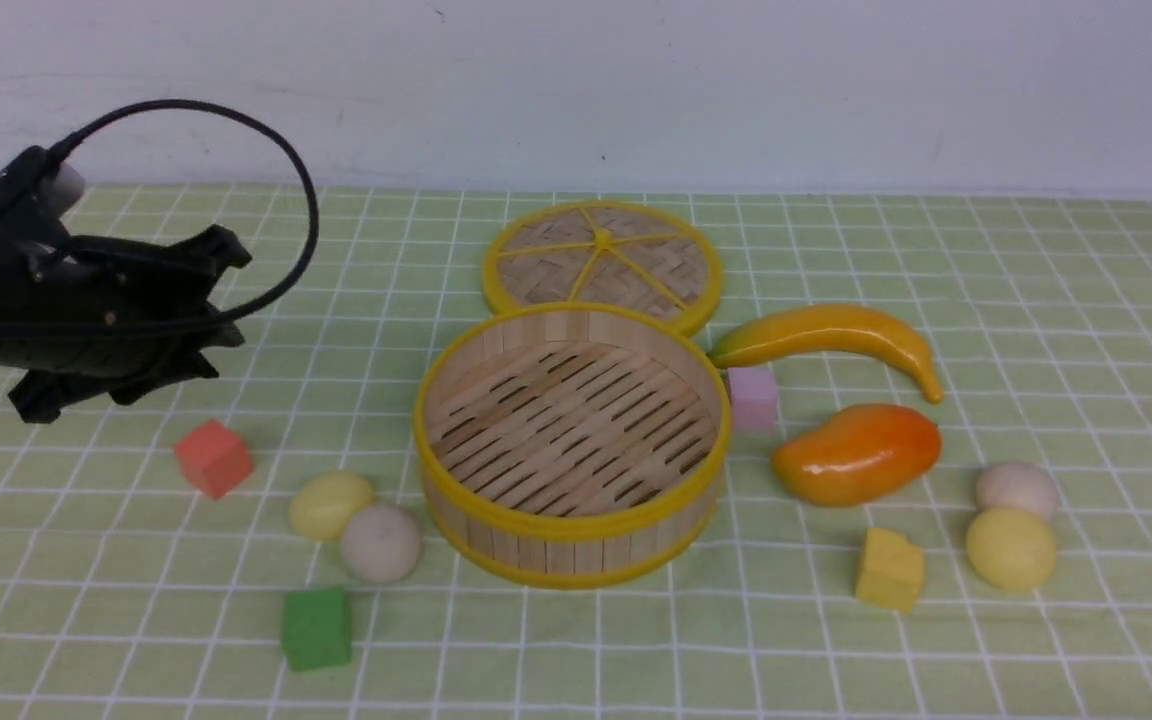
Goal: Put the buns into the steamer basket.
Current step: Use the left arm to grab a steamed stuffed bun
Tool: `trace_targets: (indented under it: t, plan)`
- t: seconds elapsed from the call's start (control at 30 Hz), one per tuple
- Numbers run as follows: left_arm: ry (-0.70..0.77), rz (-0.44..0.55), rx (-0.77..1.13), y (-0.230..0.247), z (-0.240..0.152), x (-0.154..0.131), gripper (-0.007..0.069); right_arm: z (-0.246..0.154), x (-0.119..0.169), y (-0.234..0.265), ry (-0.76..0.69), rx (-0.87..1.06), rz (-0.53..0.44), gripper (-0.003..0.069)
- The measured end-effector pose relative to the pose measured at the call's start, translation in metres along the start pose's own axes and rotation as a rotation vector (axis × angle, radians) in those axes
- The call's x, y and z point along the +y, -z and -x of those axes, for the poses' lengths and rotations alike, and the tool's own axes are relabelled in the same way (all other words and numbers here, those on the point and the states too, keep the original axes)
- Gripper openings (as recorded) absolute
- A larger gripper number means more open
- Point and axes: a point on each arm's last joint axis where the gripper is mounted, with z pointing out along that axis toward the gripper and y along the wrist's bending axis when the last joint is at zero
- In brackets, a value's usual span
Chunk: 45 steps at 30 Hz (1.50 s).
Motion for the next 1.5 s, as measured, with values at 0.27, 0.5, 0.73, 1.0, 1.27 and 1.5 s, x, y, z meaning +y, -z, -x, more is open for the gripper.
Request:
trace_targets:
  t: [0.27, 0.5, 0.73, 1.0, 1.27, 1.5]
  plan:
    - [-0.201, 0.024, 0.304, -0.028, 0.007, -0.014, 0.0238, 0.000, 0.000, 0.000, 0.000, 0.000, 0.000, 0.0239]
    - [-0.189, 0.081, 0.491, -0.071, -0.007, 0.000, 0.0238, 0.000, 0.000, 0.000, 0.000, 0.000, 0.000, 0.0239]
    - [-0.159, 0.085, 0.509, -0.086, -0.012, 0.006, 0.0238, 0.000, 0.000, 0.000, 0.000, 0.000, 0.000, 0.0239]
    - [-0.142, 0.063, 0.511, -0.090, -0.013, 0.005, 0.0238, 0.000, 0.000, 0.000, 0.000, 0.000, 0.000, 0.0239]
    - [-0.134, 0.083, 0.577, -0.102, -0.022, 0.013, 0.0238, 0.000, 0.000, 0.000, 0.000, 0.000, 0.000, 0.0239]
    - [-0.143, 0.080, 0.597, -0.101, -0.024, 0.013, 0.0148, 0.000, 0.000, 0.000, 0.000, 0.000, 0.000, 0.0239]
